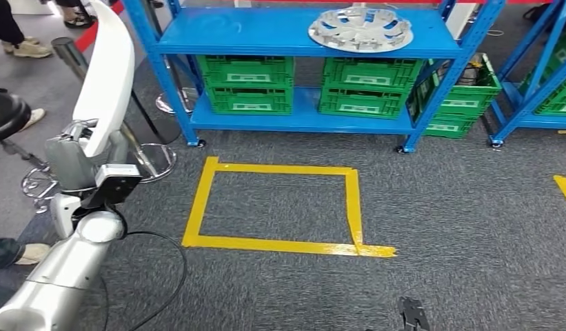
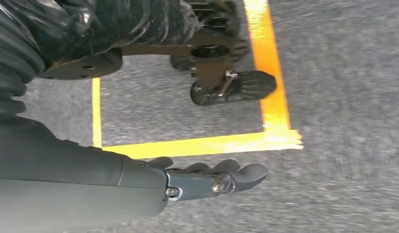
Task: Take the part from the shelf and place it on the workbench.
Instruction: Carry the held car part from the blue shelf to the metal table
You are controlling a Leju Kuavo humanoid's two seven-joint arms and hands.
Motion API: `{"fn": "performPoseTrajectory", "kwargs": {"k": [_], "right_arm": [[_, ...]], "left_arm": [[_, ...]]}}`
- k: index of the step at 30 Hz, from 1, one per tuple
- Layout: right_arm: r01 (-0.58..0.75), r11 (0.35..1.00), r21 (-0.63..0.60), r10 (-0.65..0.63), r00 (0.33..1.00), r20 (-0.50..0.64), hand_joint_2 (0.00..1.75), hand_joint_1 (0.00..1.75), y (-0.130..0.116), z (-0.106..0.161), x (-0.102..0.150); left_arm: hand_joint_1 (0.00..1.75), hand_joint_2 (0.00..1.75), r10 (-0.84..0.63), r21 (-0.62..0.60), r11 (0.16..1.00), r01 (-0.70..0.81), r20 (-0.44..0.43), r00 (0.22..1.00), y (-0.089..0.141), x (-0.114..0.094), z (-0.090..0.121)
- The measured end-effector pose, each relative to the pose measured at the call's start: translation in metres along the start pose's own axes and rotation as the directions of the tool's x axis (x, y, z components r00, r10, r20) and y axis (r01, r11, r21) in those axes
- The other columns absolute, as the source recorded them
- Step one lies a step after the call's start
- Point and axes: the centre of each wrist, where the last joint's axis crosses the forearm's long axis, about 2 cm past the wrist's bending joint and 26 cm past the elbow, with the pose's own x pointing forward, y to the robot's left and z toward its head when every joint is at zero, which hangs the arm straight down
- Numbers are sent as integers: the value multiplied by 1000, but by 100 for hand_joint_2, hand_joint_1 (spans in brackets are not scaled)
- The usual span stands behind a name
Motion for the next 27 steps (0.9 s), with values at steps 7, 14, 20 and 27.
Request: {"fn": "performPoseTrajectory", "kwargs": {"k": [7,14,20,27], "right_arm": [[-6,1000,1,6,1000,5,175,0,0,0,2],[-12,1000,1,12,1000,6,175,0,0,-1,2],[-14,1000,1,14,1000,3,175,0,0,0,1],[-13,1000,2,13,1000,2,175,0,0,0,1]], "left_arm": [[175,175,9,-8,1000,-9,-10,1000,-2,0,2],[175,175,18,-16,1000,-18,-10,1000,-3,0,4],[175,175,20,-26,999,-20,-8,1000,-5,1,7],[175,175,23,-29,999,-23,-2,1000,-6,2,6]]}}
